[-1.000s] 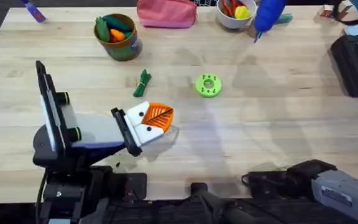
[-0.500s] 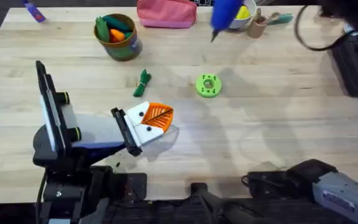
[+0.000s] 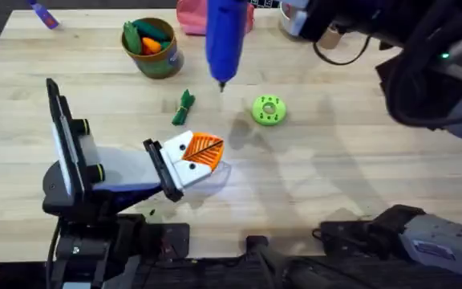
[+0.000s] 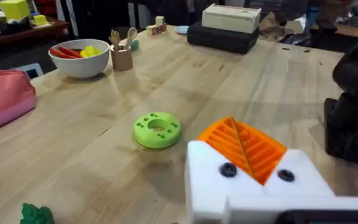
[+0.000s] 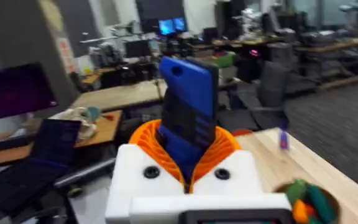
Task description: Pick up the gripper from the table and insert it into the empty holder that is missing its gripper. Then pick up a screw, insert it into the mounting hole, and use the screwdriver to tighten it. Finally, clean up the table by picking up the vegetable and placing it into the bucket.
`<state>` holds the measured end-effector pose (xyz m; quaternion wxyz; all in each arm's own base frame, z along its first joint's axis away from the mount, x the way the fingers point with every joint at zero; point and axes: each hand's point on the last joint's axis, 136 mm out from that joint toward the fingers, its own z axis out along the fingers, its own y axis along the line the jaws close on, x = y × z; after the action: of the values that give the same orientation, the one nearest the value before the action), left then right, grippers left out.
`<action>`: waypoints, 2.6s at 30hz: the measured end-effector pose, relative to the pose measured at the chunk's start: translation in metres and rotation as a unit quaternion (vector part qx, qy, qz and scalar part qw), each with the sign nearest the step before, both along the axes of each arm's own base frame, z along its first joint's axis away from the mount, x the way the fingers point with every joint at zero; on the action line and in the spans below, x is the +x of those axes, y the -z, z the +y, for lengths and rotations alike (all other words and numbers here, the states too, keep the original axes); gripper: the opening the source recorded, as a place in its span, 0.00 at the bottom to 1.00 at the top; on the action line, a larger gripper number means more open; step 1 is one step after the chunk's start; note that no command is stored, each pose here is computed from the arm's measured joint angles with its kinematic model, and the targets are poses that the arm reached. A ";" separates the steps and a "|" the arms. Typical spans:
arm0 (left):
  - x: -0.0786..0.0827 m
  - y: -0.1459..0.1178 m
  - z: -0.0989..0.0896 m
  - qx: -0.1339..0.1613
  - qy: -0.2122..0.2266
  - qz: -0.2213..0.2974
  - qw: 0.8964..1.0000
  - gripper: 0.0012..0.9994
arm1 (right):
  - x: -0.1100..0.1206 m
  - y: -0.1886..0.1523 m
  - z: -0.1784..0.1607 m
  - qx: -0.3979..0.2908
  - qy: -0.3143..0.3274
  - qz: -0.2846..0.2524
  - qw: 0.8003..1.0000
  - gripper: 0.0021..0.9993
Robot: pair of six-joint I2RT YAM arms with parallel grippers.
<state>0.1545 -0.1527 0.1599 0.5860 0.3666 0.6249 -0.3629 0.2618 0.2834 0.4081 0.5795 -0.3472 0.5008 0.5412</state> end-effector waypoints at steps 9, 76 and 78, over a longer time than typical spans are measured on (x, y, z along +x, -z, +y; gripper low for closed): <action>0.000 0.000 0.000 0.000 0.000 0.000 1.000 0.01 | -0.042 -0.008 0.032 0.021 -0.075 -0.029 0.997 0.02; 0.000 0.000 0.000 0.000 0.000 0.000 1.000 0.01 | -0.090 0.043 0.080 -0.027 -0.202 -0.122 0.971 0.02; 0.000 0.000 0.000 0.000 0.000 0.000 1.000 0.01 | -0.089 0.045 0.081 -0.028 -0.203 -0.125 0.971 0.02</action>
<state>0.1545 -0.1527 0.1599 0.5860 0.3666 0.6249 -0.3629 0.1725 0.3643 0.3634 0.5056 -0.5227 0.3587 0.5852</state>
